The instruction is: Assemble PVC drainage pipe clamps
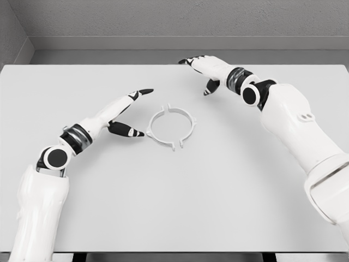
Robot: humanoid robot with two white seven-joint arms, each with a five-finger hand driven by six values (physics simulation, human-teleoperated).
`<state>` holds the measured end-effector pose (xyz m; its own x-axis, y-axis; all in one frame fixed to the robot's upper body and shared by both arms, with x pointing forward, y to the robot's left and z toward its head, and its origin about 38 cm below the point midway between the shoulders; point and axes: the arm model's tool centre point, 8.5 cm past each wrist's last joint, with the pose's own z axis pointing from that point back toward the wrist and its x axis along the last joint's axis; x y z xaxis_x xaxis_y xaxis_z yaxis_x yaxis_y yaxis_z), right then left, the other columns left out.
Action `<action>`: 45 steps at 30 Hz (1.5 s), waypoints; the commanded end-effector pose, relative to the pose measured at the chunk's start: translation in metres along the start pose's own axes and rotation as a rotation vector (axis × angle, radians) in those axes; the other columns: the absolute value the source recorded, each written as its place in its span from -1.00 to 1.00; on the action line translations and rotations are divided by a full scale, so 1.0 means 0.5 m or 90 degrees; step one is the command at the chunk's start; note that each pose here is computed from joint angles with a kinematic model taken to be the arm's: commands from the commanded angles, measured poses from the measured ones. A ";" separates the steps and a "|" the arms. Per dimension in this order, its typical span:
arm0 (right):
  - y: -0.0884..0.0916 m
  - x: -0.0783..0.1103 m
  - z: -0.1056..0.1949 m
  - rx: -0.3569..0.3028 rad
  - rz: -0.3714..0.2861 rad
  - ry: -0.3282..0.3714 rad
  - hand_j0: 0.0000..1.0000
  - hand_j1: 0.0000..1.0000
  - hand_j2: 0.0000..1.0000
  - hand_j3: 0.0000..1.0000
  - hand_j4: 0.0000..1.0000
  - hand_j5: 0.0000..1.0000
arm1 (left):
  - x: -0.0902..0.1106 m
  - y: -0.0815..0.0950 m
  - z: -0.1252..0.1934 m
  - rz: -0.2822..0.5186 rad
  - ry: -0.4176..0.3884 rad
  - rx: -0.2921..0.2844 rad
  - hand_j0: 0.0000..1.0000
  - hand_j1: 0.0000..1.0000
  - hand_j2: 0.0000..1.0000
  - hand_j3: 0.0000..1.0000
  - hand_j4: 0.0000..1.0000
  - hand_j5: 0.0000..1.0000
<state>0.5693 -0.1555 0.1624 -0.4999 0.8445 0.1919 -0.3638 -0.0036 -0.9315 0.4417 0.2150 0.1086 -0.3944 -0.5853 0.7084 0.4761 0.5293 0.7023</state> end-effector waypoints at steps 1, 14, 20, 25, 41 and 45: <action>-0.002 -0.014 0.016 0.007 0.025 0.001 1.00 1.00 1.00 1.00 1.00 1.00 | -0.006 -0.003 -0.001 0.019 0.014 0.001 1.00 1.00 1.00 1.00 1.00 1.00; -0.020 -0.022 0.055 0.023 0.054 -0.018 1.00 1.00 1.00 1.00 1.00 1.00 | -0.012 0.001 -0.017 0.028 0.019 -0.002 1.00 1.00 1.00 1.00 1.00 1.00; -0.020 -0.027 0.062 0.022 0.055 -0.017 1.00 1.00 1.00 1.00 1.00 1.00 | -0.021 0.007 -0.020 0.040 0.037 -0.002 1.00 1.00 1.00 1.00 1.00 1.00; -0.022 -0.034 0.067 0.021 0.056 -0.012 1.00 1.00 1.00 1.00 1.00 1.00 | -0.024 0.004 -0.023 0.042 0.040 -0.006 1.00 1.00 1.00 1.00 1.00 1.00; -0.025 -0.043 0.072 0.018 0.055 -0.008 1.00 1.00 1.00 1.00 1.00 1.00 | -0.013 -0.011 -0.037 0.053 0.031 -0.008 1.00 1.00 1.00 1.00 1.00 1.00; -0.025 -0.043 0.072 0.018 0.055 -0.008 1.00 1.00 1.00 1.00 1.00 1.00 | -0.010 -0.014 -0.040 0.054 0.028 -0.008 1.00 1.00 1.00 1.00 1.00 1.00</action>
<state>0.5562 -0.1925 0.1808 -0.5408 0.8335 0.1135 -0.3417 -0.0944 -0.9351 0.4560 0.2038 0.0982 -0.3157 -0.5736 0.7558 0.5168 0.5640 0.6440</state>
